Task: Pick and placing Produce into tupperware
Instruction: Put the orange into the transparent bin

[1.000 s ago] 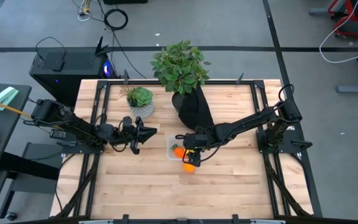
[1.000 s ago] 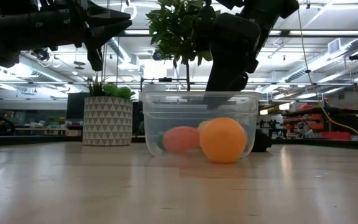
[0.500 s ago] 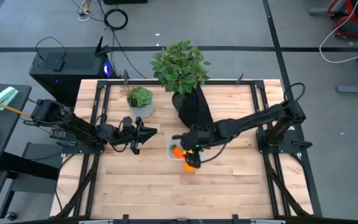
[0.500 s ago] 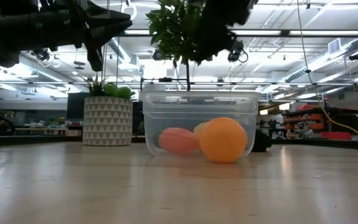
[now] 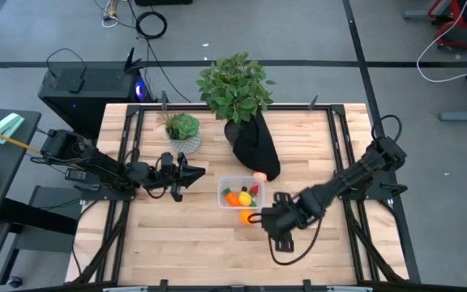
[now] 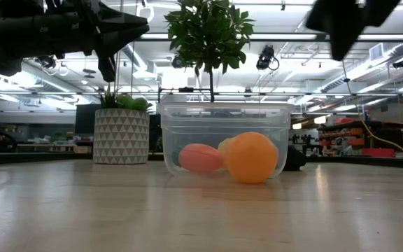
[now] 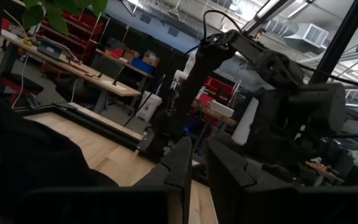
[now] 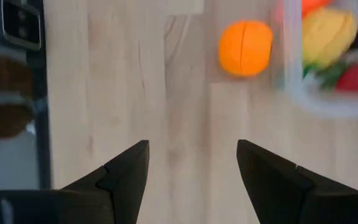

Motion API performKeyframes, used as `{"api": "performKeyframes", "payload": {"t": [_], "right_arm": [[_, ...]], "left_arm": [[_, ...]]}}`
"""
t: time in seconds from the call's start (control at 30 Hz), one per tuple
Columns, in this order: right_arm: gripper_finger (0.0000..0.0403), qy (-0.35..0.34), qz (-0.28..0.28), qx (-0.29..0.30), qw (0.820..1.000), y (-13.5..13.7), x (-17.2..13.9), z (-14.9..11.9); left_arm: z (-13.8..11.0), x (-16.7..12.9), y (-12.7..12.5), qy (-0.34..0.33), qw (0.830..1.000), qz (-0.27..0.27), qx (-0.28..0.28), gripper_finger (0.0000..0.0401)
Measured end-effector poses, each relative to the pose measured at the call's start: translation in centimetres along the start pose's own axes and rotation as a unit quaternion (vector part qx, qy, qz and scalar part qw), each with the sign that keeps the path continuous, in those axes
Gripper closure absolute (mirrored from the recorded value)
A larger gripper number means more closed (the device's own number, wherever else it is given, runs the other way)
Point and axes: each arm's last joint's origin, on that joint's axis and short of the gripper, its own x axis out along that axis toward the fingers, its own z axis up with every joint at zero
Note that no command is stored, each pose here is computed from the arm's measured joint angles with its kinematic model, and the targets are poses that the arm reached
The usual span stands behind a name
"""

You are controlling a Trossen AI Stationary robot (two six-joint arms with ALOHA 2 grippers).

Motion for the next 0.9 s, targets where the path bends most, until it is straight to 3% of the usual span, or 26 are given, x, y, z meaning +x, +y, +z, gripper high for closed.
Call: {"api": "performKeyframes", "payload": {"t": [0.17, 0.3, 0.4, 0.53, 0.63, 0.77, 0.9], "right_arm": [[0.0154, 0.01, -0.021, 0.137, 0.99, 2.0, 1.0, -3.0], [0.0154, 0.023, -0.041, 0.241, 0.969, 3.0, 2.1, -5.6], [0.0154, -0.012, -0.048, 0.337, 0.94, 3.6, 2.8, -6.9], [0.0156, -0.139, -0.018, 0.445, 0.885, 4.6, 3.6, -7.5], [0.0164, -0.202, 0.016, 0.472, 0.858, 5.6, 4.5, -6.9], [0.018, -0.217, 0.046, 0.468, 0.855, 7.6, 6.1, -4.7], [0.0195, -0.191, 0.077, 0.453, 0.867, 10.8, 7.3, -1.6]], "left_arm": [[0.0, 0.0, 0.0, 0.0, 1.0, 0.0, 0.0, 0.035], [0.0, 0.0, 0.0, 0.0, 1.0, 0.0, -0.004, 0.0349], [0.0, 0.0, 0.0, 0.0, 1.0, 0.001, -0.023, 0.0351], [0.0, 0.0, 0.0, 0.0, 0.999, 0.001, -0.034, 0.035], [0.0, 0.0, 0.0, 0.0, 0.999, 0.0, -0.041, 0.0352], [0.0, 0.0, -0.1, 0.007, 0.999, -0.019, -0.047, 0.0352], [-0.1, 0.0, -0.4, 0.034, 0.996, -0.072, -0.05, 0.0349]]}}
